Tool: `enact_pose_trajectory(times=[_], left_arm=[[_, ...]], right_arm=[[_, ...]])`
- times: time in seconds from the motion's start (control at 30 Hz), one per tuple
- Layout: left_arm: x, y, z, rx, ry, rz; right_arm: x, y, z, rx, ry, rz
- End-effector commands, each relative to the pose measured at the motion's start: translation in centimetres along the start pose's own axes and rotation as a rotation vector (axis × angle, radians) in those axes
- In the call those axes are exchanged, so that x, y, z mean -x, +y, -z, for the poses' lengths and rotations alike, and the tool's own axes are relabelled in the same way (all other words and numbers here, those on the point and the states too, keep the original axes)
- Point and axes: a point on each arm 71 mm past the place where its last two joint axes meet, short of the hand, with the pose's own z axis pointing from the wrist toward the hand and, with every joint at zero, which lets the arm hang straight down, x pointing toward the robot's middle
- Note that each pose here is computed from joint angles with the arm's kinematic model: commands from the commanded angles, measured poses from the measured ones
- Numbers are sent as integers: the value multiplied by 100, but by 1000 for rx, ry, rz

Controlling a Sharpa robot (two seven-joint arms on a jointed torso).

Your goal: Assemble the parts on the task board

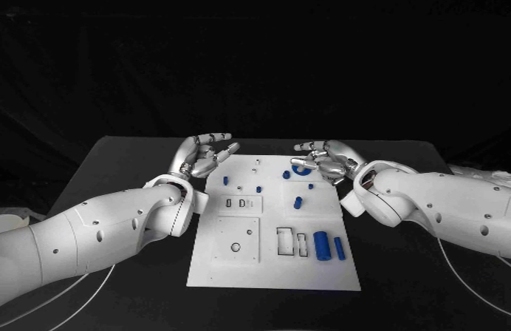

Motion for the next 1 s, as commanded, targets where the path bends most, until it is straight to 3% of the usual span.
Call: enact_pose_trajectory(times=[0.03, 0.3, 0.43, 0.63, 0.77, 1.0], left_arm=[[-59, -23, -14, -24, 82, -21], [-91, -30, -25, -53, 132, -85], [-110, -25, -27, -61, 164, -124], [-124, -24, -22, -83, 199, -196], [-141, -32, -22, -107, 218, -251], [-132, -32, -29, -137, 231, -317]], right_arm=[[3, 52, -23, 39, 0, 175], [47, 199, -124, 133, -34, 432], [52, 249, -174, 160, -24, 565], [57, 291, -255, 142, -32, 681], [83, 305, -312, 110, -59, 711], [68, 298, -395, 63, -54, 749]])
